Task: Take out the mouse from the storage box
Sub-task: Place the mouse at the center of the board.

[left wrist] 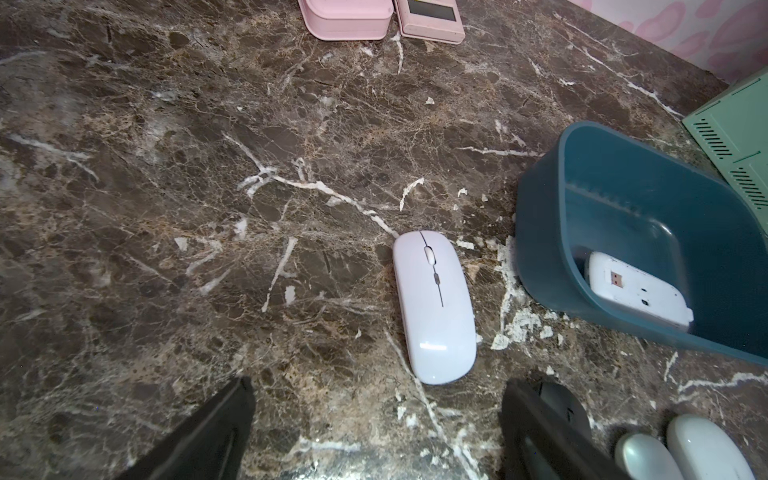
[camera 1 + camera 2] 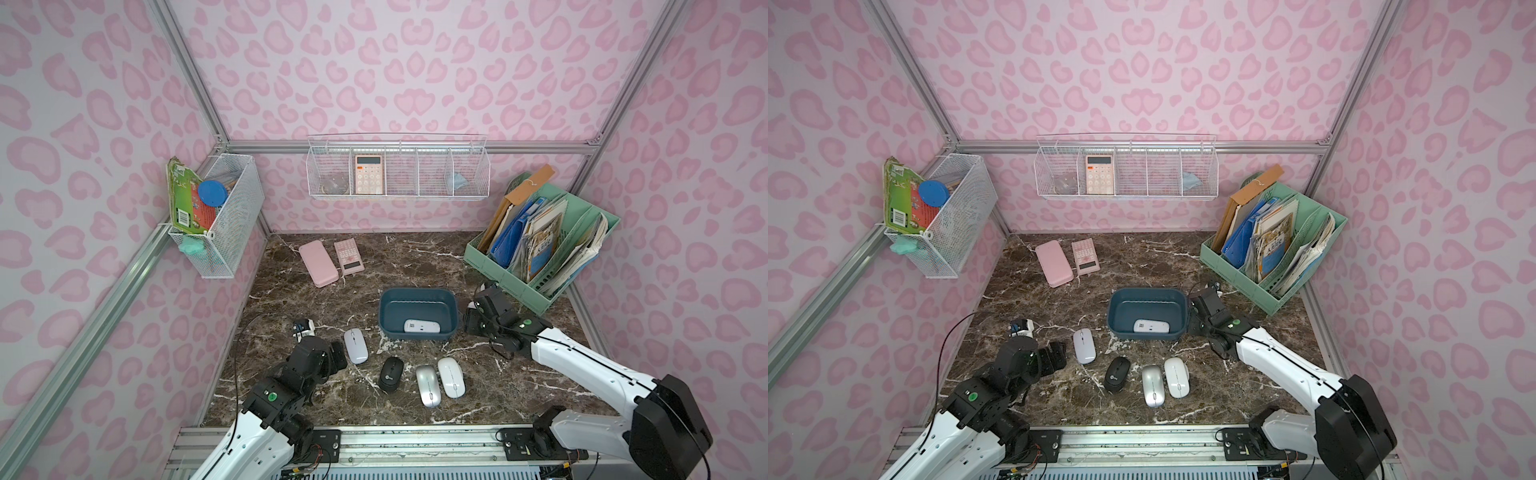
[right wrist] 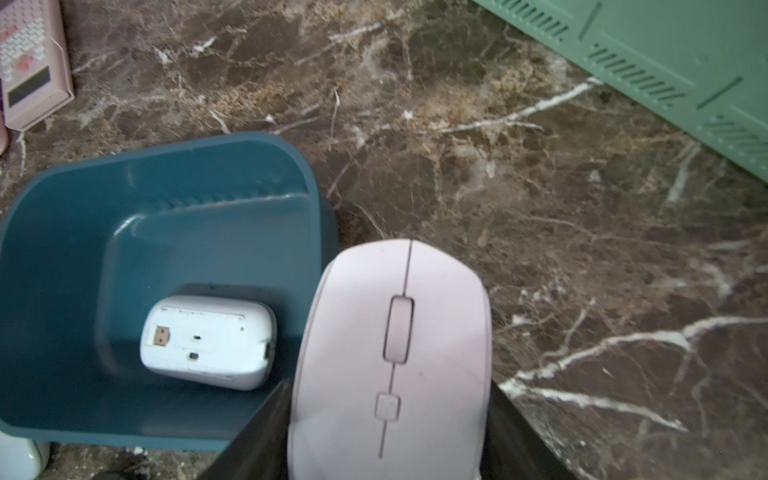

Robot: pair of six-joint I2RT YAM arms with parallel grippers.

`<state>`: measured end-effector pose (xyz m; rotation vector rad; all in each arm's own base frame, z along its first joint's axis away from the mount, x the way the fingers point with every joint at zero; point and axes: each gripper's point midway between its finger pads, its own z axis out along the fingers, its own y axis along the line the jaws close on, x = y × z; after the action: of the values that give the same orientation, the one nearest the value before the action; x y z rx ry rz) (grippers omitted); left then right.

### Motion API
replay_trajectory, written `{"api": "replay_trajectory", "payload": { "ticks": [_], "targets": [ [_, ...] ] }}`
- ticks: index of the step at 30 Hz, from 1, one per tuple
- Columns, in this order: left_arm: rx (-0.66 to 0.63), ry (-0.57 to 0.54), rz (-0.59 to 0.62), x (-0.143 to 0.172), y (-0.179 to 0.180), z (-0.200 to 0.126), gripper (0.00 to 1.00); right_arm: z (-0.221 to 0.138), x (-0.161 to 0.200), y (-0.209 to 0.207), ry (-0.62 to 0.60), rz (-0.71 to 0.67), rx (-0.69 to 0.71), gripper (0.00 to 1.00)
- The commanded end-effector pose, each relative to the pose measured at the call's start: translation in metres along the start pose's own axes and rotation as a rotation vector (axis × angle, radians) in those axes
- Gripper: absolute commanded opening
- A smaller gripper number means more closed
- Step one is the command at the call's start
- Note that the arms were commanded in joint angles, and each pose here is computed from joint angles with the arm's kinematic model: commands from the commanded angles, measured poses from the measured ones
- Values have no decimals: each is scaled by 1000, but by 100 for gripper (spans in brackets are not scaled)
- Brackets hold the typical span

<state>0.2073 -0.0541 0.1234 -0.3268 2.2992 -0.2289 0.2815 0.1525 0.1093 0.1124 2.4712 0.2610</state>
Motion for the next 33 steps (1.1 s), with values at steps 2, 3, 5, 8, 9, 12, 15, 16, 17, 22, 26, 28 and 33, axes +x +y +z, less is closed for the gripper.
{"api": "replay_trajectory", "payload": {
  "ticks": [2,3,5,8,9,12,15,16,17,22,26,28,33],
  "targets": [
    [14,-9,1,-3,-3,0,96,2,15,-13,2,27,-5,65],
    [14,-9,0,-3,-3,0,96,3,20,-17,11,31,0,65],
    [14,-9,0,-3,-3,0,96,6,28,-22,28,36,10,65],
    [14,-9,0,-4,-4,0,96,10,41,-27,64,32,20,65],
    [14,-7,-1,-4,-5,0,96,12,46,-28,81,28,22,65],
    [22,3,-15,-6,-8,-1,96,18,54,-32,109,23,40,65],
    [58,24,-24,-7,-18,-1,96,23,60,-34,130,22,49,66],
    [71,34,-28,-7,-22,-1,96,24,61,-34,132,22,49,66],
    [85,39,-33,-9,-26,-2,96,25,63,-35,134,22,51,66],
    [129,59,-41,-24,-46,-7,96,27,70,-41,137,22,66,67],
    [170,70,-29,-42,-68,-10,96,31,78,-43,156,25,68,67],
    [158,75,-37,-53,-74,-9,97,34,81,-44,164,24,69,68],
    [197,116,30,-74,-109,0,97,40,87,-40,178,15,67,69]
  ]
}}
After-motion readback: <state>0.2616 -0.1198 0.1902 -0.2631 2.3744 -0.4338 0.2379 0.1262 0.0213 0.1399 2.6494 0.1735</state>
